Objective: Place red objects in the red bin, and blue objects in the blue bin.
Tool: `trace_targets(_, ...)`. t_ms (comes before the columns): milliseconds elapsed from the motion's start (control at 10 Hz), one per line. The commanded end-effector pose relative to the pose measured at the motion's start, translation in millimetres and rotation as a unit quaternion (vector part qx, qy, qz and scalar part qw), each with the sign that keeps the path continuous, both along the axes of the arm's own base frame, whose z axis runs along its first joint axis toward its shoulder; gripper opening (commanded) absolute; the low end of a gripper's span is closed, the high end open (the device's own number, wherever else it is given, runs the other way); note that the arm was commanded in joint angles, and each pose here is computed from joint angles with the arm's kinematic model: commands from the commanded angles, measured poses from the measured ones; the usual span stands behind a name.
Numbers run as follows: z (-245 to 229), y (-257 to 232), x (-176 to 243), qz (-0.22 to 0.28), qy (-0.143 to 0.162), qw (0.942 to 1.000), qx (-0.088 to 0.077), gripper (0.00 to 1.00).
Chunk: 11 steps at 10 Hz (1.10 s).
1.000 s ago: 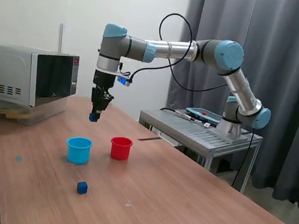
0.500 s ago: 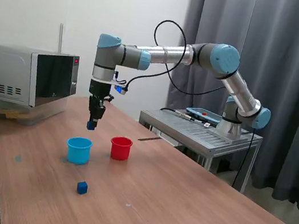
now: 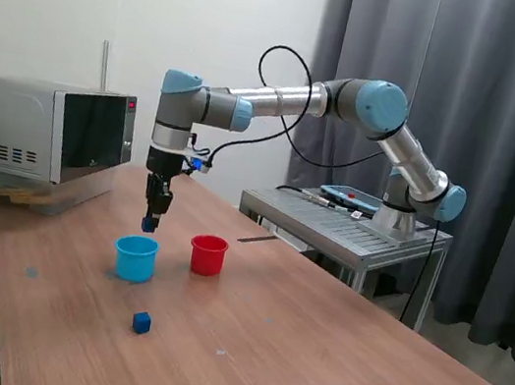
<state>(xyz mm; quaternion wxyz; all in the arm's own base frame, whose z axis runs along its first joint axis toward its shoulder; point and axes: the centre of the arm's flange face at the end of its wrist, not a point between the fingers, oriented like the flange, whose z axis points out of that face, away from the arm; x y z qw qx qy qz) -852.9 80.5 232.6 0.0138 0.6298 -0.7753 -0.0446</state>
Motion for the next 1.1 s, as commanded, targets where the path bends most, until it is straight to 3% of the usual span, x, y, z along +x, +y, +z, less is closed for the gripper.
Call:
trace_targets(0, -2.9, 3.2, -1.3, -0.002, 0.009, 1.0, 0.002, 0.0)
trace_targets(1000, -39.0, 1.9, 3.1, -0.008, 0.0, 1.0, -0.002, 0.0)
